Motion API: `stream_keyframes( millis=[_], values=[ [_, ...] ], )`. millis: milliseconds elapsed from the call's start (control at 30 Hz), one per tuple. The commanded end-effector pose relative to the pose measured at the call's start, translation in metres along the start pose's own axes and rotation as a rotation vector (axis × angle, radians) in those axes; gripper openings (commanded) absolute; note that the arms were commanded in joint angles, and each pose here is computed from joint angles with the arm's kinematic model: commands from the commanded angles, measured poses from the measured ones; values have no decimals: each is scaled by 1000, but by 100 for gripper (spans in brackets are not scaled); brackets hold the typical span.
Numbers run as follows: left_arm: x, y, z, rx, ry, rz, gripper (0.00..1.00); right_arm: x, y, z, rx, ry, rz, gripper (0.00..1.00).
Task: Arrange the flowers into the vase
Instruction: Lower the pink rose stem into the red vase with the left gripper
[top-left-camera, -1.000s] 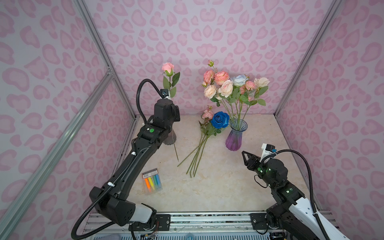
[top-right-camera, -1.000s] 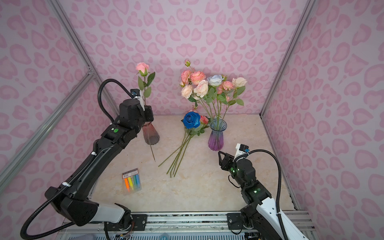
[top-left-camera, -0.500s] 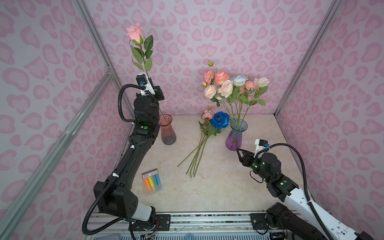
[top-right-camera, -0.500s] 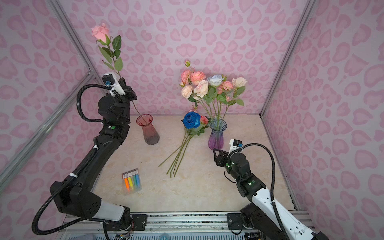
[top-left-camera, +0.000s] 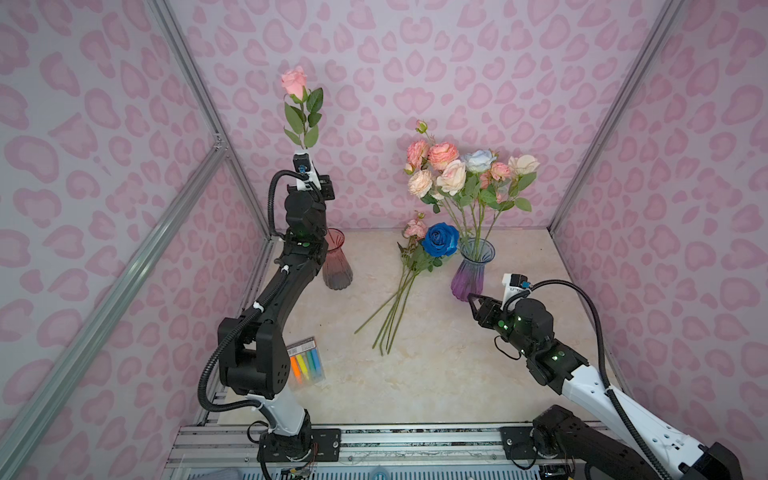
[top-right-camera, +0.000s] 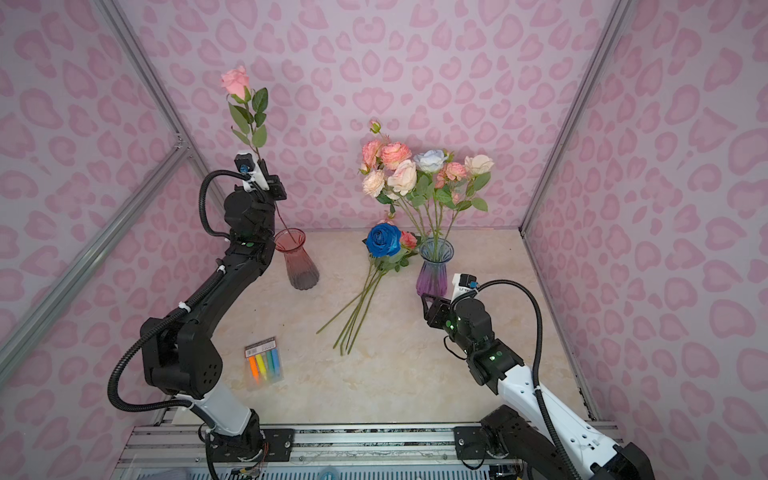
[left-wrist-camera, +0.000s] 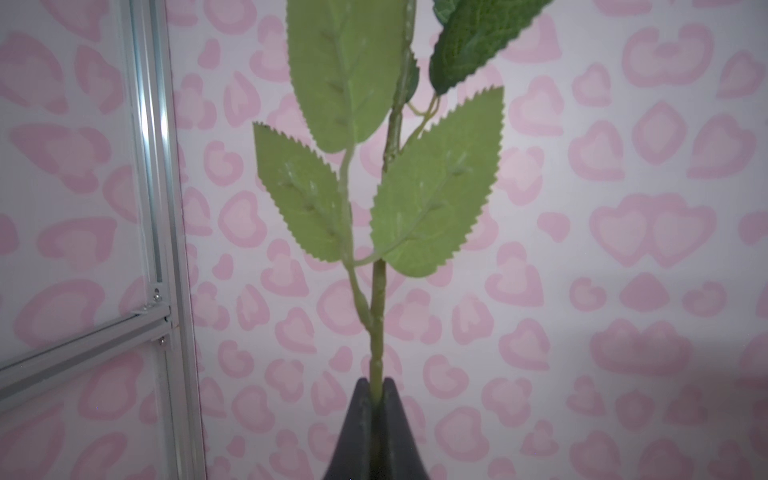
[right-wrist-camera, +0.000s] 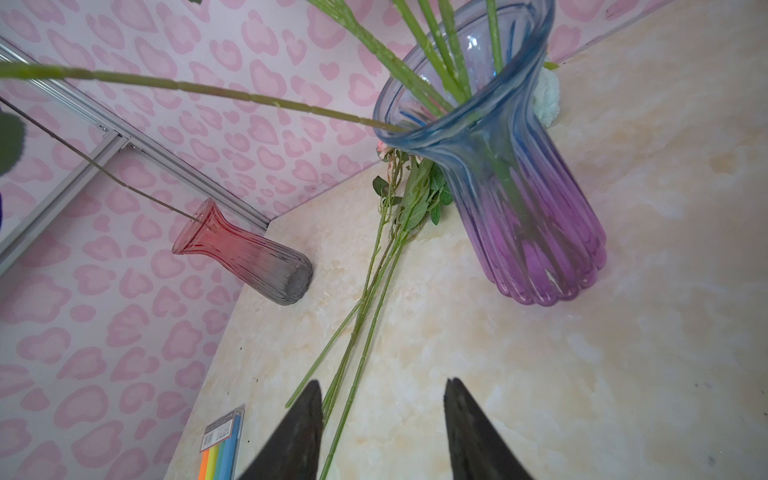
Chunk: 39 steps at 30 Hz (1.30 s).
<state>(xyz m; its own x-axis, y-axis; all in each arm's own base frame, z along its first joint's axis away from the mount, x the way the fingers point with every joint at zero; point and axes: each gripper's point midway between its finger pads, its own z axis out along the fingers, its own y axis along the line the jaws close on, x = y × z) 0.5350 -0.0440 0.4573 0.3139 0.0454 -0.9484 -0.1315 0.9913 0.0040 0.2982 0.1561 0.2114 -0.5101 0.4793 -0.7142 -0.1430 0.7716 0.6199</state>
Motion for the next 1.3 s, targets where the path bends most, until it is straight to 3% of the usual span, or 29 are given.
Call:
stream_keyframes(
  millis=[0, 333, 433, 500, 600, 700, 933, 1133, 1200, 1267],
  values=[
    [27, -2, -2, 16, 42, -18, 3, -1, 2, 4, -11, -10, -4, 49],
    [126, -8, -17, 41, 369, 27, 14, 3, 3, 4, -24, -1, -3, 49],
    [132, -7, -25, 46, 420, 35, 42, 2, 4, 1, -30, -6, -1, 49],
    [131, -6, -30, 46, 441, 36, 54, 2, 6, -2, -37, -10, -2, 49],
    [117, -1, -37, 38, 436, 31, 61, 1, 7, -4, -44, -15, -2, 49],
    [97, 23, -45, -75, 436, -5, 69, 0, 13, -6, -60, -17, -9, 49],
    [130, 57, -58, -100, 763, -53, 59, -5, 16, -21, -21, -55, -78, 49],
    [181, 50, -75, -39, 1021, -169, 60, -6, 14, -25, -11, -58, -89, 49],
    [196, 49, -78, -52, 1094, -177, 54, -6, 14, -24, -8, -56, -91, 50],
    [204, 50, -78, -59, 1125, -172, 54, -6, 14, -23, -8, -55, -93, 49]
  ],
)
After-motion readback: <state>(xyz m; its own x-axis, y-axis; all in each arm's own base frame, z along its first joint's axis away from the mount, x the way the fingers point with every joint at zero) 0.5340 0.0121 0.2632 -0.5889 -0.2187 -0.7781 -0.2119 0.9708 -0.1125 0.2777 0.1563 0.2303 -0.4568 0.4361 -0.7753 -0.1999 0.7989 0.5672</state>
